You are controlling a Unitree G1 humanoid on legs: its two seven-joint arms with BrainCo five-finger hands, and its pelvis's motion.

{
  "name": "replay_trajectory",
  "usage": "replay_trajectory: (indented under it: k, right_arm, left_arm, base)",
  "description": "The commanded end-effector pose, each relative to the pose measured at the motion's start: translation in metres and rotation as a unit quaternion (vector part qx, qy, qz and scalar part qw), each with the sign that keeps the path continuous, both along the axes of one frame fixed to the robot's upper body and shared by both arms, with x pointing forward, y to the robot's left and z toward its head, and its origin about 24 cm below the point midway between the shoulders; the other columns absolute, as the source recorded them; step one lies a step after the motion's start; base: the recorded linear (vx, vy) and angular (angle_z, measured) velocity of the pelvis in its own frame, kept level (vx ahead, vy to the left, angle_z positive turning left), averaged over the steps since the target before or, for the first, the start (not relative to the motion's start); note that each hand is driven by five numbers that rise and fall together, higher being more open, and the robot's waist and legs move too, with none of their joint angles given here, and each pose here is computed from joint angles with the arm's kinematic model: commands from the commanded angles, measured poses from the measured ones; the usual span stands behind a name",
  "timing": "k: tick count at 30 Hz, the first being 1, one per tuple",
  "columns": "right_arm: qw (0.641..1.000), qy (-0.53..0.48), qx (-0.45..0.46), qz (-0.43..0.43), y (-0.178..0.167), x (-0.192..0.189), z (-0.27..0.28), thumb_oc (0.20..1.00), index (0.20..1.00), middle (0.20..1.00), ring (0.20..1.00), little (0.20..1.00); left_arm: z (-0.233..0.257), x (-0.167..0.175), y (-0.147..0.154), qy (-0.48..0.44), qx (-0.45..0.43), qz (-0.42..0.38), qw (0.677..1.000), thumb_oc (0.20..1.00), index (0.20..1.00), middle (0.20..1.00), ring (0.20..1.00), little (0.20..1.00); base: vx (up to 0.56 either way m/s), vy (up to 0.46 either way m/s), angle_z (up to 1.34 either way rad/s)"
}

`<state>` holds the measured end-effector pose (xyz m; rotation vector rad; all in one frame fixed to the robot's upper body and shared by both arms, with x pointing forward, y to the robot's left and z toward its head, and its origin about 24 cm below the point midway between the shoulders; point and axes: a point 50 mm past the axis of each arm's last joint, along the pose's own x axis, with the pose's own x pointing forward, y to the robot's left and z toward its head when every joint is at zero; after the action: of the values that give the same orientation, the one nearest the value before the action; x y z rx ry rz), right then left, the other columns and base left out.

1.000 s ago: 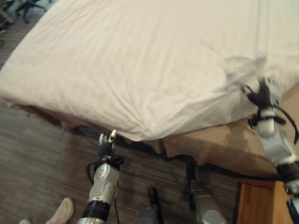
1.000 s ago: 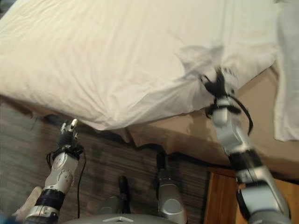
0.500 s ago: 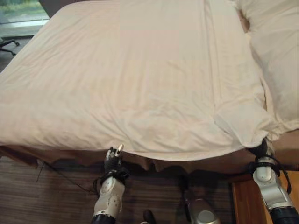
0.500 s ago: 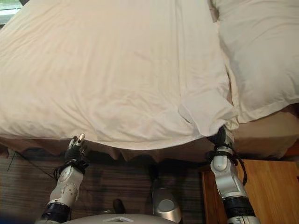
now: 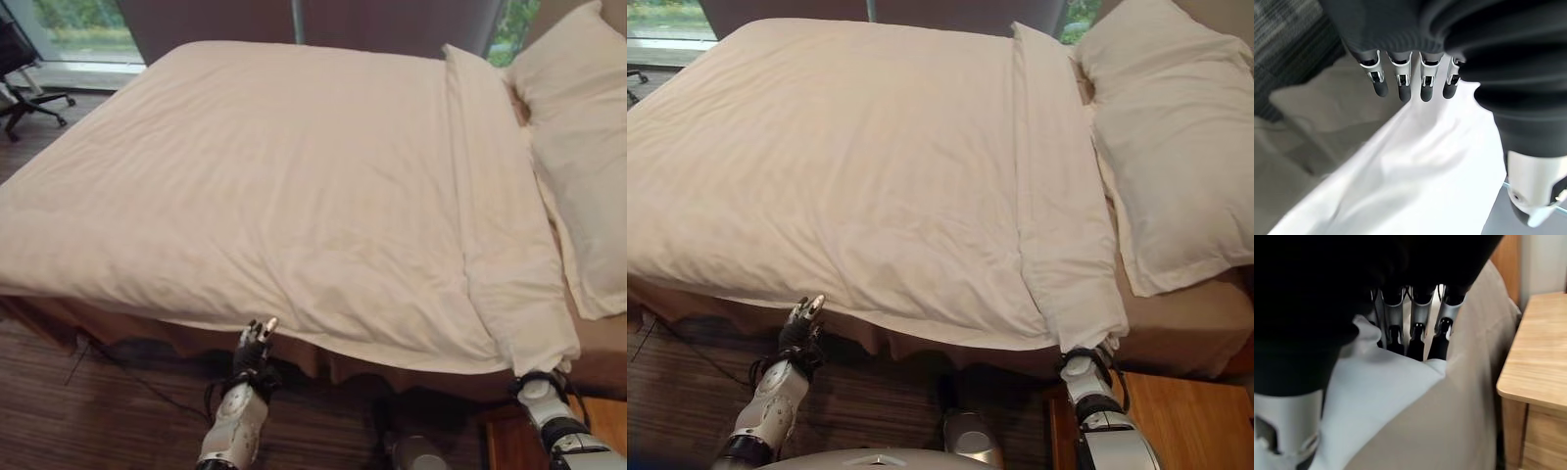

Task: Making the bed.

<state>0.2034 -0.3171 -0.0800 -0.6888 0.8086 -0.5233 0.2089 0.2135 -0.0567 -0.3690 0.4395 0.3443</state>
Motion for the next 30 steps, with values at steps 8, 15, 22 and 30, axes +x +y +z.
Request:
replay_trajectory:
  k: [8,15,22,30]
  right_arm:
    - [0.967,0.178,-0.149,-0.107,-0.103,-0.125,0.024,1.000,1.000,1.000,1.000,1.000]
    - [0.969,-0.060,-0.232,-0.054,-0.100,-0.053,0.104,1.000,1.000,1.000,1.000,1.000]
    - [0.852,-0.516,0.055,-0.074,-0.027,0.043,0.169,0.200,0.200,0.200,0.200,0.200]
    - [0.640,-0.680,0.348,-0.081,0.028,0.086,0.199,0.200,0.200,0.200,0.200,0.200]
  left_arm:
    - [0.009,-0.001,0.014,-0.029,0.002,0.016,0.999,1.000,1.000,1.000,1.000,1.000]
    - [0.009,-0.005,0.024,-0.022,0.005,0.044,0.999,1.000,1.000,1.000,1.000,1.000]
    - [0.008,0.006,0.008,-0.024,-0.004,0.017,1.000,1.000,1.000,1.000,1.000,1.000]
    - [0.002,0.001,0.000,-0.018,-0.024,-0.004,1.000,1.000,1.000,1.000,1.000,1.000]
  base:
    - [0.00,-0.038,-0.11]
    - [0.02,-0.003,-0.09]
    - [0.03,0.013,-0.05]
    - [0.03,-0.032,0.09]
